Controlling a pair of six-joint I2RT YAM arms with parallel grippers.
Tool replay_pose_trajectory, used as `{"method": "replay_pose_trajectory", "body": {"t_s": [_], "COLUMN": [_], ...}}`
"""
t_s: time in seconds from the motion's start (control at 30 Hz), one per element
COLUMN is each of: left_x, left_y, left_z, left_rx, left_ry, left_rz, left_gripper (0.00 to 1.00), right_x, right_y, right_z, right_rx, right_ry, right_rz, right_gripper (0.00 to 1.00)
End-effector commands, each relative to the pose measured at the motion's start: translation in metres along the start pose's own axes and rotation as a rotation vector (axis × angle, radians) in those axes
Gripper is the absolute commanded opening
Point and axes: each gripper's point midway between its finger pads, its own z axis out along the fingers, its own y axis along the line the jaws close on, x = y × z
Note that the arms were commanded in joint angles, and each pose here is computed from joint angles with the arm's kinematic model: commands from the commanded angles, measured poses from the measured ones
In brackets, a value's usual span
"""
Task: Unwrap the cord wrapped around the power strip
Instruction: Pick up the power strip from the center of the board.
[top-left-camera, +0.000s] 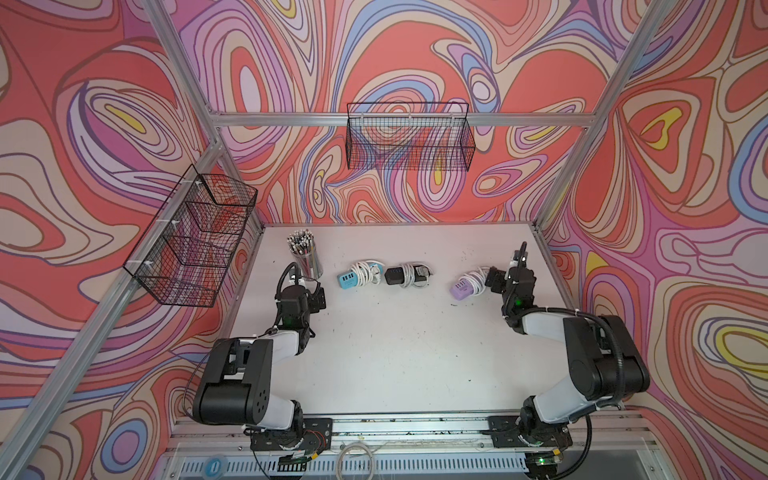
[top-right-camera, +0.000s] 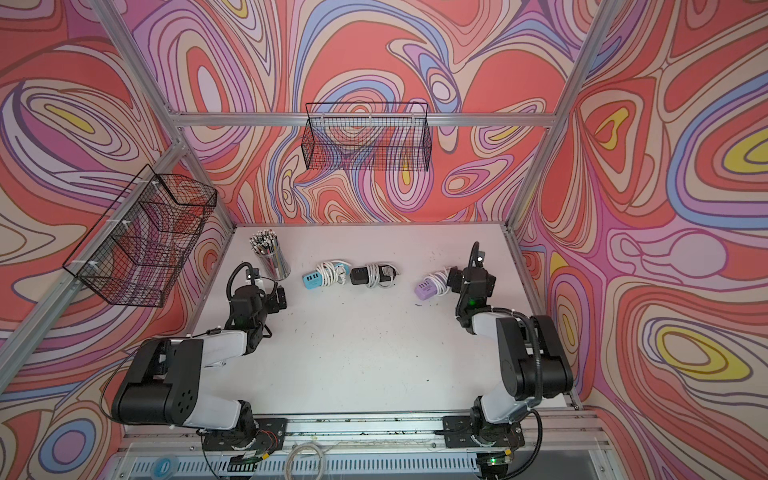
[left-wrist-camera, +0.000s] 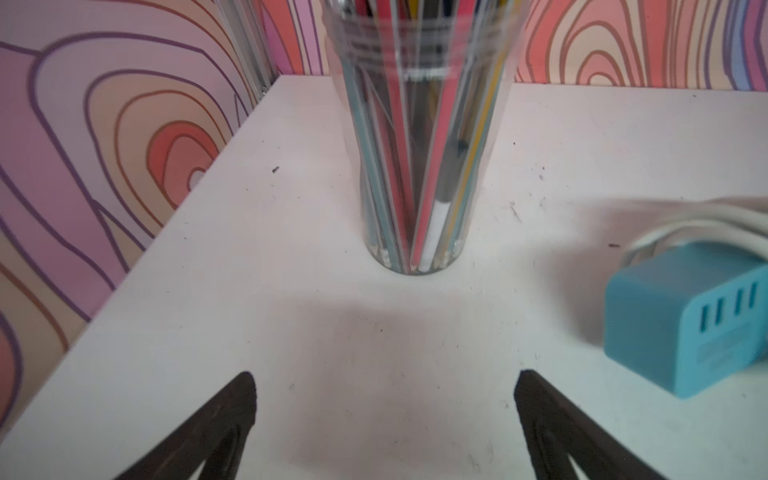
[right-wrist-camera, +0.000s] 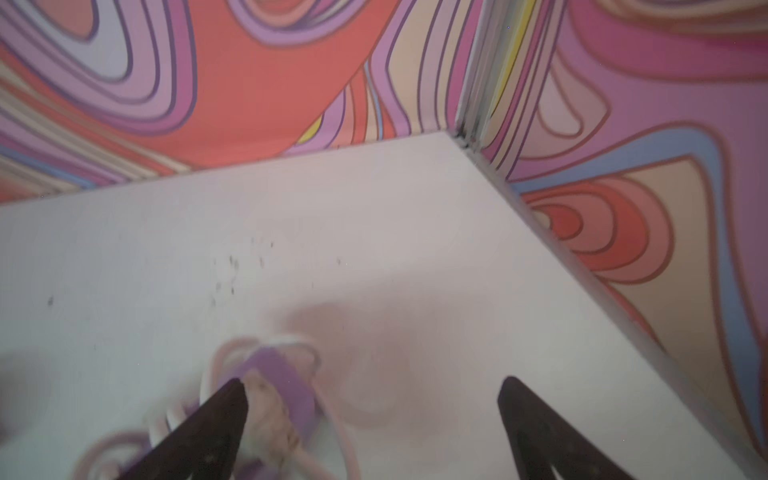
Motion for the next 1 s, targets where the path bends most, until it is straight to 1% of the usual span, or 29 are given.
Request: {"method": "replay_pose_trajectory", "body": {"t_s": [0.0, 0.07, 0.17, 0.23, 0.27, 0.33, 0.4, 0.43, 0.5, 0.6, 0.67, 0.7, 0.77, 0.83, 0.93, 0.97], "left_x": [-0.046, -0.057, -0.077, -0.078, -0.079, -0.079, -0.075, -0.073, -0.066, -0.042, -0.028, -0.022, -0.016, -0.016, -0.012, -0.009], "left_y": [0.028, 0.019, -0.01, -0.014, -0.019, -0.034, -0.045, -0.049, -0.055, -0.056, -0.063, -0.069, -0.082, -0.1, -0.129, -0.136], "left_z": [-0.024, -0.033, -0.047, -0.056, -0.059, -0.062, -0.065, -0.066, -0.069, -0.068, -0.065, -0.063, -0.06, -0.057, -0.059, -0.059], "left_rx": [-0.23, -0.196, -0.025, 0.019, 0.055, 0.138, 0.161, 0.158, 0.126, 0.074, 0.094, 0.121, 0.195, 0.295, 0.487, 0.53], "left_ry": [-0.027, -0.03, -0.039, -0.04, -0.039, 0.001, 0.066, 0.093, 0.149, 0.308, 0.377, 0.39, 0.384, 0.351, 0.326, 0.323], "left_rz": [-0.109, -0.222, -0.292, -0.375, -0.391, -0.351, -0.283, -0.248, -0.166, -0.128, -0.129, -0.14, -0.175, -0.226, -0.304, -0.316], "left_gripper": [1.0, 1.0, 1.0, 1.0, 1.0, 1.0, 1.0, 1.0, 1.0, 1.0, 1.0, 1.0, 1.0, 1.0, 1.0, 1.0], "right_x": [-0.03, -0.046, -0.06, -0.067, -0.07, -0.073, -0.072, -0.072, -0.067, -0.06, -0.057, -0.054, -0.052, -0.049, -0.046, -0.046], "right_y": [-0.013, -0.003, 0.007, 0.01, 0.015, 0.028, 0.048, 0.057, 0.082, 0.109, 0.125, 0.132, 0.144, 0.156, 0.168, 0.171], "right_z": [-0.016, -0.022, -0.035, -0.041, -0.046, -0.054, -0.062, -0.066, -0.075, -0.086, -0.092, -0.095, -0.101, -0.106, -0.114, -0.117], "right_rx": [0.102, 0.051, -0.007, -0.023, -0.038, -0.087, -0.159, -0.194, -0.316, -0.43, -0.496, -0.529, -0.575, -0.633, -0.69, -0.705], "right_ry": [0.104, 0.096, 0.076, 0.068, 0.064, 0.066, 0.083, 0.091, 0.118, 0.16, 0.18, 0.187, 0.196, 0.212, 0.232, 0.234], "right_rz": [0.122, 0.156, 0.183, 0.182, 0.167, 0.126, 0.068, 0.054, 0.033, 0.029, 0.023, 0.015, 0.001, -0.007, -0.016, -0.017], "right_gripper": [0.99, 0.98, 0.98, 0.98, 0.98, 0.98, 0.98, 0.98, 0.98, 0.98, 0.98, 0.99, 0.98, 0.97, 0.97, 0.97]}}
